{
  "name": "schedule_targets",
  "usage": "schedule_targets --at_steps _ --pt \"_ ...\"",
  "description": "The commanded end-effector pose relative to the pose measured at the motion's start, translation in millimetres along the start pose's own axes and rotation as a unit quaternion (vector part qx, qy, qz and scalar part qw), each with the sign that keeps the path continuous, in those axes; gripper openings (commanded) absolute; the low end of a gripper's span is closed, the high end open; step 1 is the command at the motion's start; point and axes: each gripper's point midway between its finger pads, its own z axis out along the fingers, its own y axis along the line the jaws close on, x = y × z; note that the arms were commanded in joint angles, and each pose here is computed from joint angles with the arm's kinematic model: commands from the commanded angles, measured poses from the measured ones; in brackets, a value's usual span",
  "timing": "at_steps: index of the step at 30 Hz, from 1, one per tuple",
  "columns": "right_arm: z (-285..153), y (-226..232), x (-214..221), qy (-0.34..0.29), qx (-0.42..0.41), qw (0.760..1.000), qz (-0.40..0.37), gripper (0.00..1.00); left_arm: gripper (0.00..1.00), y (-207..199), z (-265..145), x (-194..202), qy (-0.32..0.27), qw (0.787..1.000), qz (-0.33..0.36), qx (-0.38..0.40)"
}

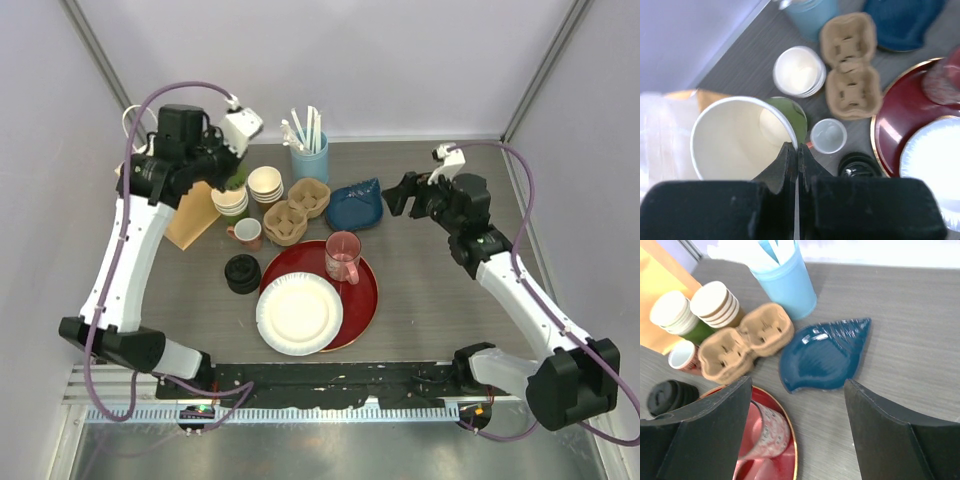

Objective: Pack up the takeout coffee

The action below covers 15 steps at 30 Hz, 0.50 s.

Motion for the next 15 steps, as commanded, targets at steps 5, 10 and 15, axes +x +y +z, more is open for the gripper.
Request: schedule_targets --at_steps 5,10,15 --pt "-7.4 72.6 -103.7 -0.034 -0.038 0.999 -0.001 0.79 0.0 -130.0 -16.9 0.1 0.042 0.962 0.21 0.17" --pt "7.8 136.3 -110.3 0.017 -0.13 0.991 -0.003 0.82 0.0 -160.4 -18.4 18.6 0.068 0.933 0.293 0.196" --pt "20.5 166.7 -83.2 0.071 -0.186 0.98 0.011 0.82 0.0 -187.7 -31.8 13.2 0.036 0.922 0.309 0.233"
